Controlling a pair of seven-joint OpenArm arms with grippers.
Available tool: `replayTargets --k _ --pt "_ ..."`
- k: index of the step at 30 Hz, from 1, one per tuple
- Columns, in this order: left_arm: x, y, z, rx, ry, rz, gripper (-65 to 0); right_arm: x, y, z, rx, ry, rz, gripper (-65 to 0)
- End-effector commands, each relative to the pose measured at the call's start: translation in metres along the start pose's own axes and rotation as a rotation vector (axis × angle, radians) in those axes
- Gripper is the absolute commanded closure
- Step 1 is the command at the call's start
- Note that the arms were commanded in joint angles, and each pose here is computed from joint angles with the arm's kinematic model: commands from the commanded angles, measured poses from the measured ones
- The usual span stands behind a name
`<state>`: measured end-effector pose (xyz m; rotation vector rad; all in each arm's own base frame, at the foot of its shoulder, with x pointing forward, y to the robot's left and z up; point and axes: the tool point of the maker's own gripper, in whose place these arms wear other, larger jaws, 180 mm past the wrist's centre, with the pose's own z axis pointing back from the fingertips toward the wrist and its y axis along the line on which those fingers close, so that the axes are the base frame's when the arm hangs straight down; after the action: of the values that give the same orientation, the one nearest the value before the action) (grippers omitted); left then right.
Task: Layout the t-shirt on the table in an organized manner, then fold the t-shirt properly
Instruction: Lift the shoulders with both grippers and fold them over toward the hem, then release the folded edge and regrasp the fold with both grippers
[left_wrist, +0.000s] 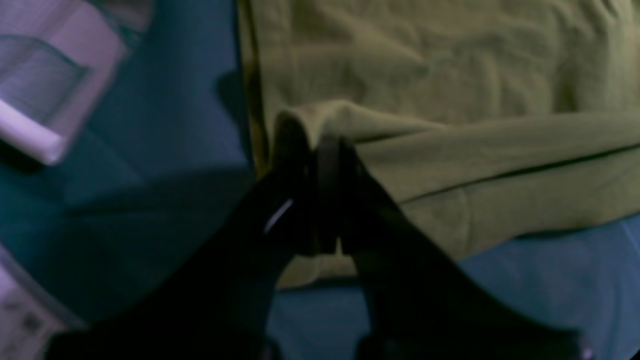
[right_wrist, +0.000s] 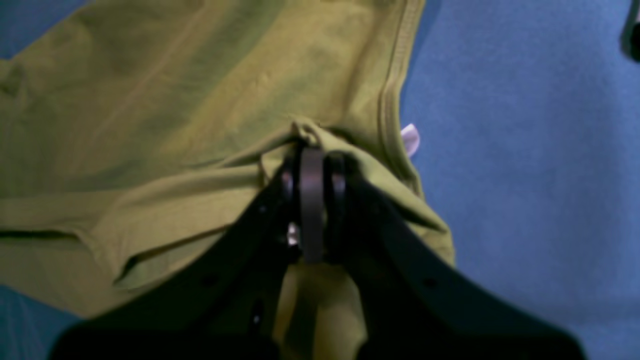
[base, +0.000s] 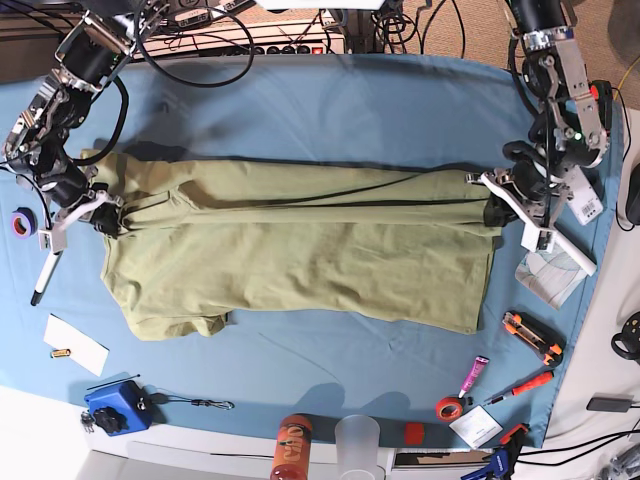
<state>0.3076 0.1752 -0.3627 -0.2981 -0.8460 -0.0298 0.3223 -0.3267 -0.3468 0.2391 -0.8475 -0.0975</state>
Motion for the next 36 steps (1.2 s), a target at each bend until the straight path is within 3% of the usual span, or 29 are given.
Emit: replayTargets --k 1,11,12,13,16,18,23,27,31,36 --pt "0.019 0.003 0.001 0.002 -0.064 -0.007 0.0 0.030 -0.005 0.007 -0.010 -0.088 0.022 0.0" --pt "0.031 0.004 -0.003 -0.002 -0.102 -0.002 0.0 0.034 -0.007 0.005 -0.026 -0.097 0.036 0.0" --pt "0.031 0.004 -0.003 -0.002 -0.103 -0.002 -1.9 0.034 -0.007 0.005 -0.027 -0.096 0.036 0.0" --pt "0.032 0.003 -0.003 -0.003 -0.112 -0.003 -7.9 0.034 -0.007 0.005 -0.026 -0.096 0.036 -1.6" --pt "0.038 0.003 -0.002 -0.003 -0.145 -0.004 -23.8 0.034 -0.007 0.005 -0.026 -0.098 0.036 -19.7" --pt "0.041 0.003 -0.001 -0.003 -0.160 -0.003 -27.3 0.036 -0.005 0.005 -0.016 -0.109 0.030 -22.7" --pt "0.045 0.008 -0.002 0.024 -0.160 0.027 -27.3 0.048 0.004 0.009 0.046 -0.168 -0.008 -22.6" --pt "0.032 0.009 0.002 0.047 -0.058 0.042 -27.3 0.061 0.005 0.025 0.082 -0.235 -0.053 -22.5" --pt "0.029 0.004 0.017 0.011 -0.037 0.070 -27.3 0.073 -0.012 0.055 0.027 -0.296 -0.067 -22.5" --pt "0.024 0.021 0.047 0.039 -0.064 0.123 -27.3 0.053 -0.031 0.078 -0.020 -0.251 -0.080 -22.5"
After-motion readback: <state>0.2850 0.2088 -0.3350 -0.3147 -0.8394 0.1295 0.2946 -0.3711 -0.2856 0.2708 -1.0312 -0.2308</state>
